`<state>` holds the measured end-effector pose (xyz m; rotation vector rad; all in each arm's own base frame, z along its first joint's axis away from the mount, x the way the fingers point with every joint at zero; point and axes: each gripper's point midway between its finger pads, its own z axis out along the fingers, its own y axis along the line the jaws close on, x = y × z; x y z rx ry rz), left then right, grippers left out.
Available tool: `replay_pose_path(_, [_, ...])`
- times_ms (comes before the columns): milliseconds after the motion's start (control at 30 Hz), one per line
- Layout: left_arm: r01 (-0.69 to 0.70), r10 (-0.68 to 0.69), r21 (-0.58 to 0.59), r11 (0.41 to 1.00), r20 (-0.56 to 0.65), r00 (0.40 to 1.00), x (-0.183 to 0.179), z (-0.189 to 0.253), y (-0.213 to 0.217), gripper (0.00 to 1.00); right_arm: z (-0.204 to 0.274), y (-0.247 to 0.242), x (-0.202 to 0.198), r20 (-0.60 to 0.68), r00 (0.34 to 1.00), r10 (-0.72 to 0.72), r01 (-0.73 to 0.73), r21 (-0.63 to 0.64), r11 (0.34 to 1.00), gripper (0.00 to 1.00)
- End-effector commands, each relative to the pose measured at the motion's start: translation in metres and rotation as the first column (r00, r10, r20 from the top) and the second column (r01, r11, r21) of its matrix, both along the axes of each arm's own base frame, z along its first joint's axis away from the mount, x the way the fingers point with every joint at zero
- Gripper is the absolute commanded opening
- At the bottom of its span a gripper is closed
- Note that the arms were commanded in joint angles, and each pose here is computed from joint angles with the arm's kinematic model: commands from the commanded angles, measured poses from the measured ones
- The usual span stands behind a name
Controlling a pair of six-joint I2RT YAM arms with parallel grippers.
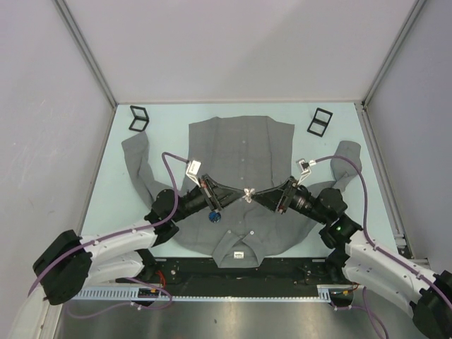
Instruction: Remove the brooch from the garment
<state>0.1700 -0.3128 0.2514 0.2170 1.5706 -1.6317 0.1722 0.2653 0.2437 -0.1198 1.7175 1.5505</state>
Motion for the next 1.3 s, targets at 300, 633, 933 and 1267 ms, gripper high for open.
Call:
replay_pose_path(300, [0.025, -0.022, -0.047, 0.999, 0.068, 0.997, -0.004, 0.03, -0.003, 0.0, 0.025, -0.004, -0.012, 0.142, 0.989, 0.051, -0.052, 0.003, 0.999, 0.49])
replay_pose_path(633, [0.069, -0.066, -0.037, 0.997, 0.07, 0.995, -0.012, 0.027, -0.005, 0.0, 0.036, -0.012, -0.001, 0.169, 0.986, 0.0, -0.007, 0.04, 0.999, 0.35])
replay_pose_path(933, [0.092, -0.088, -0.06, 0.994, 0.067, 0.994, -0.013, 0.03, -0.009, 0.0, 0.037, -0.003, -0.004, 0.168, 0.984, 0.058, -0.068, 0.056, 0.996, 0.28])
replay_pose_path(1267, [0.076, -0.073, -0.04, 0.996, 0.062, 0.995, -0.008, 0.031, -0.011, 0.0, 0.038, -0.001, -0.014, 0.204, 0.975, 0.084, -0.095, 0.043, 0.995, 0.0])
